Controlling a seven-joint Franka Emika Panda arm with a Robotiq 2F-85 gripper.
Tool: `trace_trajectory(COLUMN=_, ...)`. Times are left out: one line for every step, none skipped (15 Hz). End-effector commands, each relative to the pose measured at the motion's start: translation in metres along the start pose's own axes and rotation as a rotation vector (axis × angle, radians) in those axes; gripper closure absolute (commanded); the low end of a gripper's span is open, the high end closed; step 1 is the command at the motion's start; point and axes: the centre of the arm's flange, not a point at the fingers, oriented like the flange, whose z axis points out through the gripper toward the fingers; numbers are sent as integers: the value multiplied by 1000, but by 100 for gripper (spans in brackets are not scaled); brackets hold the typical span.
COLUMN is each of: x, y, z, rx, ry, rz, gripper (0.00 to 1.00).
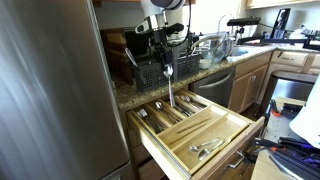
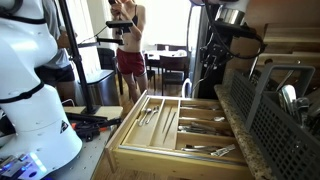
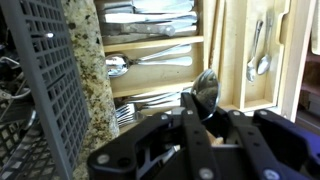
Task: Take the spoon from the utensil holder and put it in the drawer with the other spoons
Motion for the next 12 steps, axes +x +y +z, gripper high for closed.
trace_trajectory(x=-6, y=1, z=7, rx=22, ry=20, rz=-35, gripper=95)
trace_trajectory(x=-6, y=3, z=9, rx=24, ry=20, rz=-39, gripper=95)
trace_trajectory(x=-6, y=4, z=12, rx=27, ry=20, rz=-41, gripper=95)
trace_trajectory(x=-7, y=6, z=14, rx=28, ry=18, rz=-44, gripper=95)
trace_trajectory(x=-8, y=7, z=15, rx=29, ry=17, rz=-47, gripper=95)
trace_trajectory(x=-8, y=9, z=16, rx=32, ry=17, rz=-51, gripper=95)
trace_trajectory(x=-8, y=10, z=18, rx=37, ry=19, rz=-55, gripper=95)
trace_trajectory(x=-8, y=11, z=21, rx=40, ry=18, rz=-60, gripper=95)
trace_trajectory(x=-8, y=13, z=23, rx=42, ry=14, rz=-63, gripper=95)
trace_trajectory(x=-7, y=14, z=26, rx=46, ry=12, rz=-67, gripper=95)
trace_trajectory(x=-7, y=15, z=28, rx=50, ry=10, rz=-70, gripper=95)
trace_trajectory(x=-7, y=17, z=31, rx=53, ry=9, rz=-75, gripper=95)
